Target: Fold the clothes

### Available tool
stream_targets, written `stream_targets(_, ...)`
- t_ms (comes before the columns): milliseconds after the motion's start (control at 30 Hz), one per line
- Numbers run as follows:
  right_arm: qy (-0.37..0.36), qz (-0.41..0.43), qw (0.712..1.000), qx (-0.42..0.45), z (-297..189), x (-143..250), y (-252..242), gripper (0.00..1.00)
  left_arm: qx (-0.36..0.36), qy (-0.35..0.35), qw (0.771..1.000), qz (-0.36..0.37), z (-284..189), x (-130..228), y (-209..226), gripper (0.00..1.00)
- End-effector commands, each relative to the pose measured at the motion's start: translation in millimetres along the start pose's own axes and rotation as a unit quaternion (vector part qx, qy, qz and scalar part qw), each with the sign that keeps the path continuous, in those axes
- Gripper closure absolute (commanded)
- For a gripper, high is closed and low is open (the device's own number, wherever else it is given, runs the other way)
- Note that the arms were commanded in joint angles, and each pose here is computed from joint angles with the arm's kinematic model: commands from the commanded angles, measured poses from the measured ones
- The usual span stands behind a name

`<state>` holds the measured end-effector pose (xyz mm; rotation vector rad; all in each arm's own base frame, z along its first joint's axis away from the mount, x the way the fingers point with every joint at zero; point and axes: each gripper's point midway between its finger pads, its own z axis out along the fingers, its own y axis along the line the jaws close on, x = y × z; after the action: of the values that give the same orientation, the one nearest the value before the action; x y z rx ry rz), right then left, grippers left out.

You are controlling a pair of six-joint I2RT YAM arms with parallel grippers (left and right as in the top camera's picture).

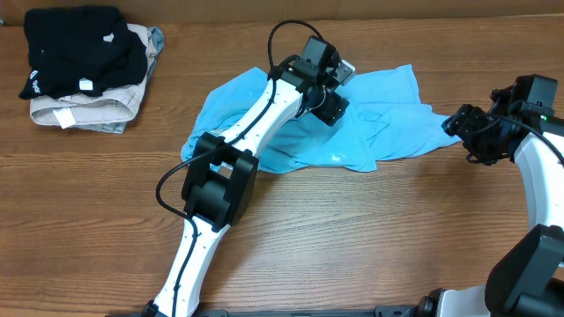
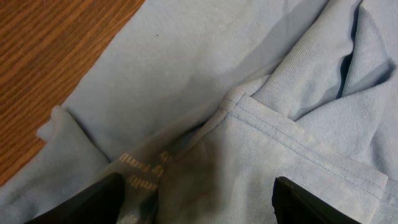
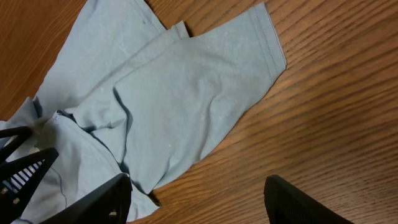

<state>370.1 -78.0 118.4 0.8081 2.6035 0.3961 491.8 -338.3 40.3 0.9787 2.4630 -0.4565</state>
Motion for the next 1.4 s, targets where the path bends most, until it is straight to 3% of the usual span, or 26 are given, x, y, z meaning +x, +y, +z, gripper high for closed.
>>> stream_targets(0, 0.001, 0.004, 1.000, 0.007, 2, 1, -4, 0.28, 0.008, 0.001, 1.000, 0.002, 5, 0, -8, 0.21)
stream_targets(733, 0.000, 0.004, 1.000, 0.014, 2, 1, -7, 0.28, -0.009, 0.025, 1.000, 0.002, 7, 10, -8, 0.31)
stream_targets(1200, -0.004, 0.004, 1.000, 0.022, 2, -1, -10, 0.28, -0.013, 0.046, 0.999, -0.002, 15, 28, -7, 0.69)
stream_targets(1367, -0.004, 0.004, 1.000, 0.022, 2, -1, -10, 0.28, -0.019, 0.042, 0.999, -0.007, 15, 26, -4, 0.93)
